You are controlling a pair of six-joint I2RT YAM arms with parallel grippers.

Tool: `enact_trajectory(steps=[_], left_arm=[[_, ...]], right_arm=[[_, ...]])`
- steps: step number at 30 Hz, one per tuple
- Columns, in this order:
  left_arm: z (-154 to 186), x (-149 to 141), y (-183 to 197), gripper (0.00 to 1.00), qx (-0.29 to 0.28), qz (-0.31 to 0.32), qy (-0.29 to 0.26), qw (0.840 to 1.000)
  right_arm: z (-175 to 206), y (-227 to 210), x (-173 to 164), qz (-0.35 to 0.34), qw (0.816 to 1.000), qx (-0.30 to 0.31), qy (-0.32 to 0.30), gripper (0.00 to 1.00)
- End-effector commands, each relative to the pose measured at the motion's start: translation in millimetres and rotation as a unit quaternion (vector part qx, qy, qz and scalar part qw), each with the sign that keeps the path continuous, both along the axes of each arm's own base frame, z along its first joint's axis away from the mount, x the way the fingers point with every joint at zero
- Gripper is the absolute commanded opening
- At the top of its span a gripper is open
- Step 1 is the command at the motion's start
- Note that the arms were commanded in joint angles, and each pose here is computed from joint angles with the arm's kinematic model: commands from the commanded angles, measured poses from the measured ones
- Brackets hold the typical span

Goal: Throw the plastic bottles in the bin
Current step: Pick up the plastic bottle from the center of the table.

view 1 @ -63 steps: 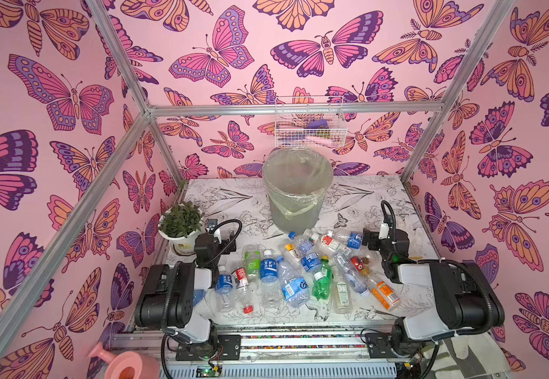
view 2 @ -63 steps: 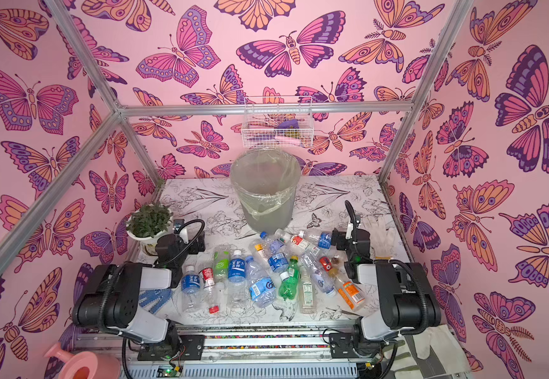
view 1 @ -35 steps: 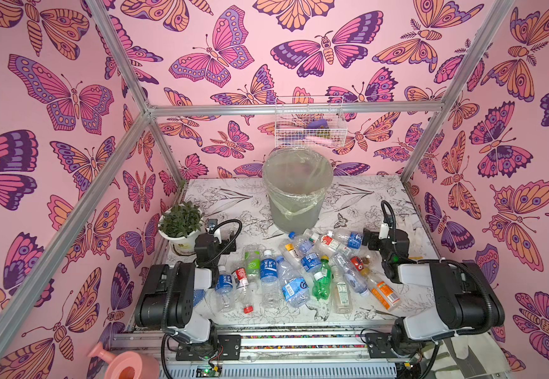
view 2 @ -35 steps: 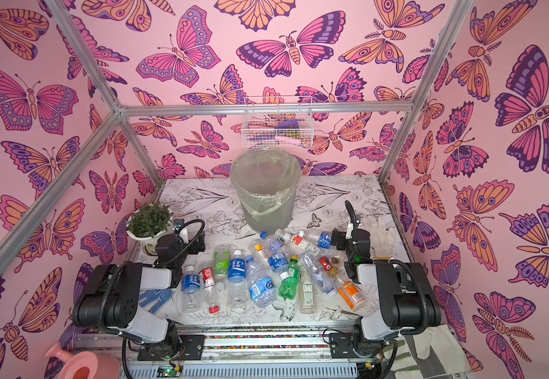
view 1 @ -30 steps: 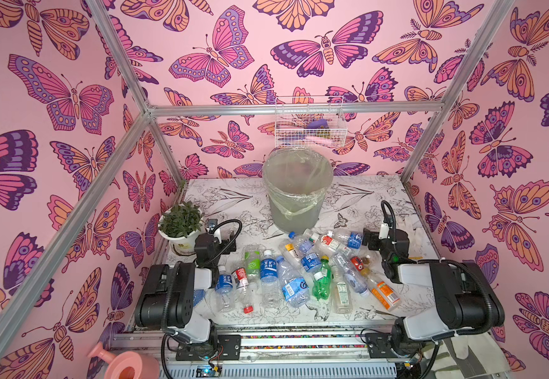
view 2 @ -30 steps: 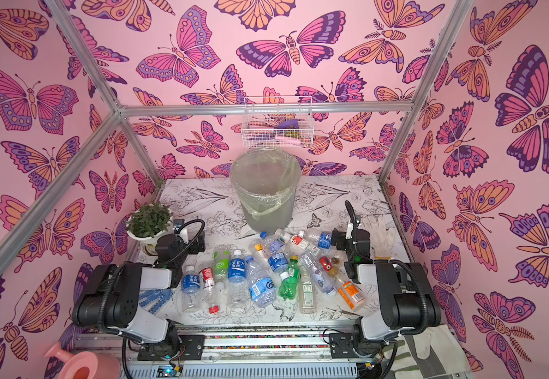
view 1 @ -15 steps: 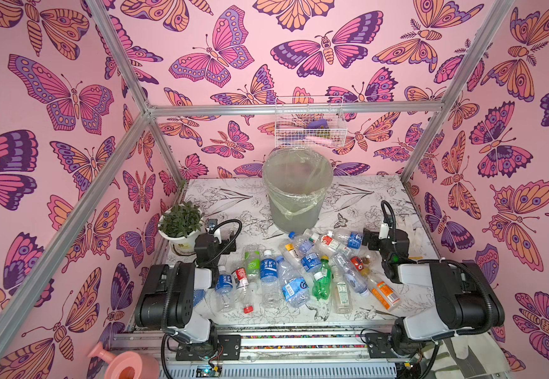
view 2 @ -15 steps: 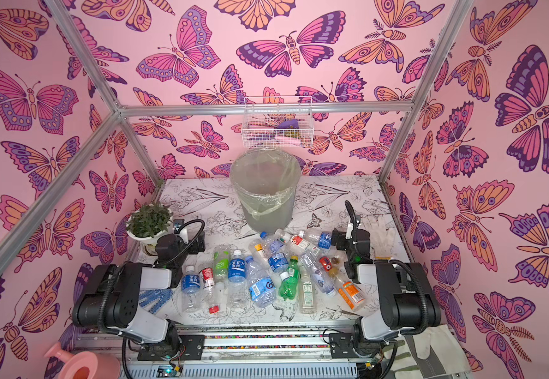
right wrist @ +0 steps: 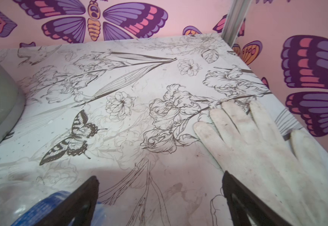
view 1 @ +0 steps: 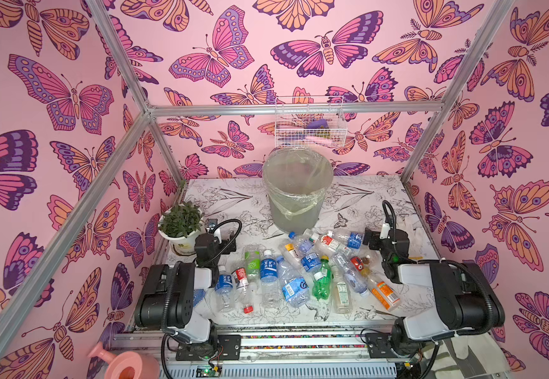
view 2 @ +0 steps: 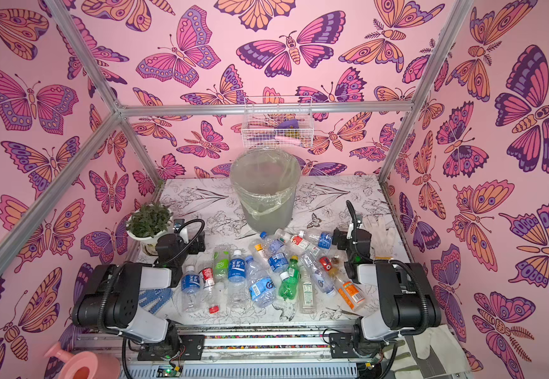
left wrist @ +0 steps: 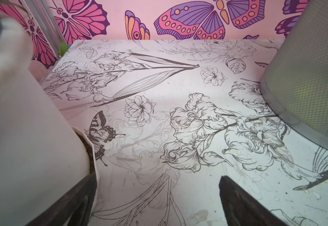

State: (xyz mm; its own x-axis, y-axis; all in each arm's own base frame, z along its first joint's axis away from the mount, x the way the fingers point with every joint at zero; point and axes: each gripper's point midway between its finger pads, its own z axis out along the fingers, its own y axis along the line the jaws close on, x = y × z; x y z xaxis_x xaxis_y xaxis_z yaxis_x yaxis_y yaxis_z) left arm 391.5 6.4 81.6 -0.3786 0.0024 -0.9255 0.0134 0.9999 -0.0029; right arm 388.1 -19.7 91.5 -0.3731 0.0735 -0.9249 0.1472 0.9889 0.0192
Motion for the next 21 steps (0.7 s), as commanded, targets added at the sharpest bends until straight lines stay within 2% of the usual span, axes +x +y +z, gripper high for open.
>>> enact_trajectory(steps=[1,3,4,7,8,9,10,11,12,13,14,15,17,21], left_arm=[[19,2,20,0.99,0.014,0.073,0.008,0.997],[36,8,26,0.99,0.021,0.093,0.038,0.995],[54,11,27,0.99,0.033,0.095,0.028,0.995],[119,6,31,0.99,0.051,0.116,-0.044,0.991],[136,2,31,0.99,0.049,0.12,-0.049,0.99],[148,-4,28,0.99,0.047,0.119,-0.038,0.991],[159,-9,23,0.99,0.045,0.113,-0.03,0.992],[169,-17,16,0.99,0.041,0.106,-0.019,0.993],[178,-24,8,0.99,0.036,0.101,-0.013,0.994],[187,-30,3,0.99,0.028,0.104,-0.014,0.994],[193,-38,-3,0.99,0.018,0.103,-0.013,0.994],[198,-45,-8,0.99,0.006,0.102,-0.014,0.995],[203,-56,-21,0.99,-0.022,0.091,-0.015,0.996],[205,-71,-45,0.99,-0.066,0.062,0.004,0.996]], right_arm=[[32,-6,-8,-0.017,0.999,0.0,-0.047,0.99],[48,-3,-17,-0.007,0.998,-0.002,-0.06,0.99],[61,1,-20,0.008,0.998,-0.003,-0.07,0.99],[111,17,-29,0.046,0.994,0.005,-0.1,0.99],[131,20,-32,0.046,0.993,0.019,-0.11,0.99],[153,17,-37,0.027,0.99,0.057,-0.123,0.99],[153,11,-45,-0.014,0.987,0.126,-0.1,0.99],[148,0,-62,-0.081,0.976,0.197,-0.053,0.99],[148,-9,-72,-0.135,0.956,0.255,-0.051,0.99],[152,6,-70,-0.092,0.955,0.278,-0.046,0.99],[161,28,-68,-0.016,0.962,0.271,-0.042,0.99],[160,40,-70,0.015,0.96,0.278,-0.023,0.99],[152,51,-78,0.028,0.956,0.292,0.016,0.99],[142,51,-97,0.027,0.962,0.263,0.062,0.99]])
